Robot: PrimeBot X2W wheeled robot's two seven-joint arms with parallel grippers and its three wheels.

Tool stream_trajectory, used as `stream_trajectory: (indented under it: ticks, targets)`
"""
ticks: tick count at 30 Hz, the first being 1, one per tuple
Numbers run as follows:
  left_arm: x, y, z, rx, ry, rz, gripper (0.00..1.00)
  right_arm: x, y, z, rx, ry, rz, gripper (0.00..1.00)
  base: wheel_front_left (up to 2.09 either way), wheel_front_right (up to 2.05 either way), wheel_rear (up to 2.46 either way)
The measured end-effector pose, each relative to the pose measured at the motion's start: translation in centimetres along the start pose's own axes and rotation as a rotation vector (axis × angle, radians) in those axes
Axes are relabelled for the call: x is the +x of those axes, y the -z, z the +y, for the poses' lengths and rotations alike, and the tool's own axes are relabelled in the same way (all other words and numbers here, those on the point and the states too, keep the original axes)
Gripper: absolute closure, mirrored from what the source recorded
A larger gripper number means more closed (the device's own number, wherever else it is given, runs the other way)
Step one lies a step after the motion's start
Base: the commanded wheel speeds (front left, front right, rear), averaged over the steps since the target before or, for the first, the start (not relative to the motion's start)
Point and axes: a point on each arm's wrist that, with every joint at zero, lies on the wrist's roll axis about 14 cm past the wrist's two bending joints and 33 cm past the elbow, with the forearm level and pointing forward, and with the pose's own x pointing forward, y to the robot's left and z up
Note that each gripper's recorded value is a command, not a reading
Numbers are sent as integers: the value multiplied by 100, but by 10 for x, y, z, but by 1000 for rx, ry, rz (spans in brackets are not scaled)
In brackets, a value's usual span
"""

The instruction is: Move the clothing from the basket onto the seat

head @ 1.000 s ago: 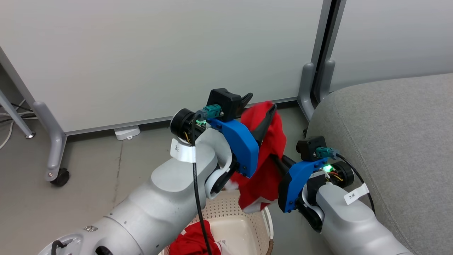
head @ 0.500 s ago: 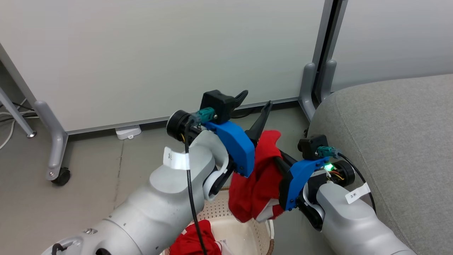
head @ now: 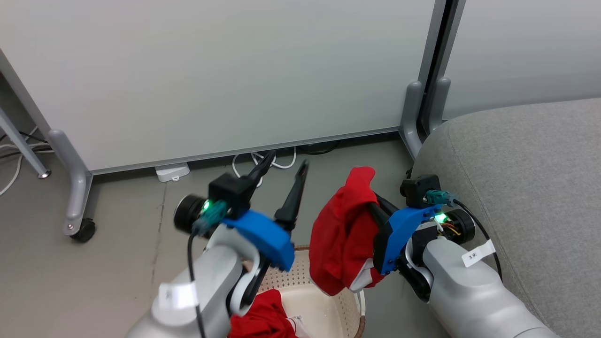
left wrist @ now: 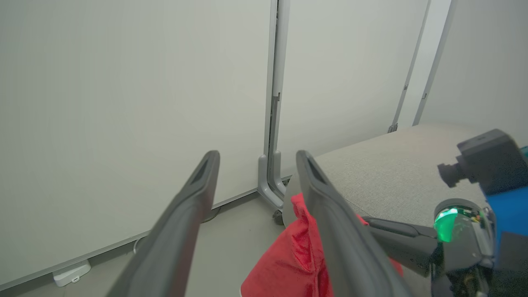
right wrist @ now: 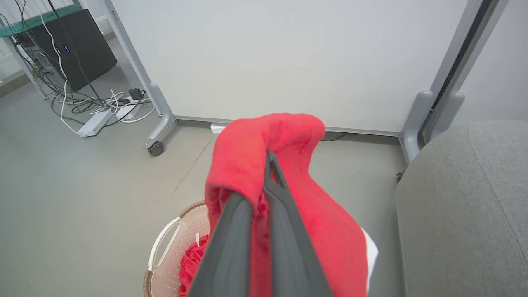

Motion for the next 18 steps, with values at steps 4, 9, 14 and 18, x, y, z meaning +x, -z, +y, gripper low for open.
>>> stream_trajectory:
  ticks: [4,9,14,18]
  targets:
    - [-23,15,13,3,-52,2,0,0,0,-1,0,1,-2,100,0,0,0]
    - [-47,30,24,15,-89,9,0,0,0,-2,1,4,-2,100,0,0,0]
    - [-66,41,30,5,-114,17,0,0,-1,-3,5,8,-4,100,0,0,0]
    - [-79,53,31,-12,-121,39,0,0,-1,-3,11,11,-7,100,0,0,0]
